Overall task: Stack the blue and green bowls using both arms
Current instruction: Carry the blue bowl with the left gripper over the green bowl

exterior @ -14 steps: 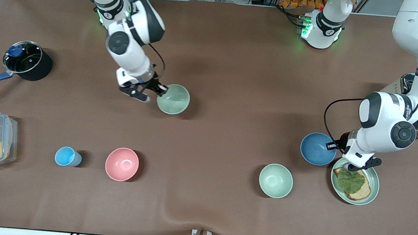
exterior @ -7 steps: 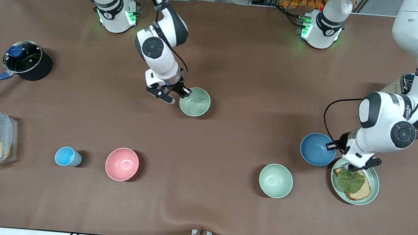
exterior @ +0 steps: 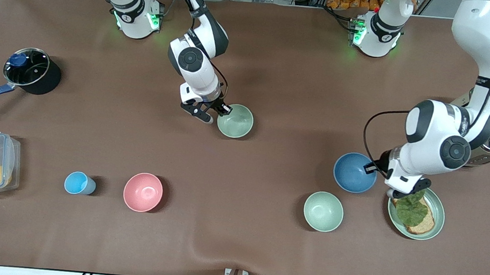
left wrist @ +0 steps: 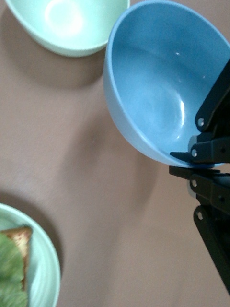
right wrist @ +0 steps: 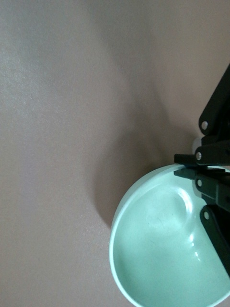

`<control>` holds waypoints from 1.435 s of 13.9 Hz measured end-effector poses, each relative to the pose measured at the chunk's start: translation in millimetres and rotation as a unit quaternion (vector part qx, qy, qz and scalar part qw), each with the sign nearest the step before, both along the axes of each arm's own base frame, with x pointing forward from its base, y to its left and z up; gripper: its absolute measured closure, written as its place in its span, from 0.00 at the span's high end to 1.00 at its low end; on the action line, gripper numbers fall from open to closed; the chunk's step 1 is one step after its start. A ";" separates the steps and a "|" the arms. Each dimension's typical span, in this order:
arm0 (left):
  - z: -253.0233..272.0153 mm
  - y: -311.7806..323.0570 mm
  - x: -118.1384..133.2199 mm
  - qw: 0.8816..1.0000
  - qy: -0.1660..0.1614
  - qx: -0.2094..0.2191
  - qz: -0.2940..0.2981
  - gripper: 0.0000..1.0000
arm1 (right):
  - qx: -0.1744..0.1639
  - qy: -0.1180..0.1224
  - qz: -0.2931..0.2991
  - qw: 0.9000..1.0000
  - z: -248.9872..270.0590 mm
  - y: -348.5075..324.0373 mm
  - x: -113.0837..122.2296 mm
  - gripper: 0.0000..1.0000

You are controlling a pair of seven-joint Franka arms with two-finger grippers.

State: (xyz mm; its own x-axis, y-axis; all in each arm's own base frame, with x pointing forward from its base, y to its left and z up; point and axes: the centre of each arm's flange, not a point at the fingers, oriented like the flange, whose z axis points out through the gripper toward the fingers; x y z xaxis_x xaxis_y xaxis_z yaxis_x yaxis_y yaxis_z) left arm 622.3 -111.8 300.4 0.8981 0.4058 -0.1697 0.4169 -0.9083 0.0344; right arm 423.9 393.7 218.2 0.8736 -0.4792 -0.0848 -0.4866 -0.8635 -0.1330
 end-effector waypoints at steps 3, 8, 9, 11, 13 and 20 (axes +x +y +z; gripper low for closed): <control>7.2 -28.7 -4.2 1.000 0.005 -0.004 0.019 0.06 | 0.001 -0.001 -0.007 1.000 1.1 -0.6 3.1 0.26; 15.0 -86.2 -20.4 0.999 0.015 -0.012 0.045 0.06 | 0.005 -0.003 -0.032 0.999 13.1 -0.1 17.9 0.78; 16.3 -95.6 -23.5 0.999 0.017 -0.013 0.047 0.06 | 0.002 0.006 -0.041 0.999 15.9 -3.8 24.1 0.87; 18.8 -110.8 -29.0 0.999 0.019 -0.016 0.048 0.06 | -0.001 0.021 -0.080 0.997 22.8 -16.4 41.8 1.00; 20.2 -127.2 -35.9 0.998 0.023 -0.018 0.048 0.06 | 0.005 0.036 -0.151 0.988 26.3 -31.6 57.3 1.00; 23.0 -235.4 -83.8 0.998 0.035 -0.011 0.055 0.06 | 0.071 0.145 -0.325 0.932 -22.5 -64.8 68.8 1.00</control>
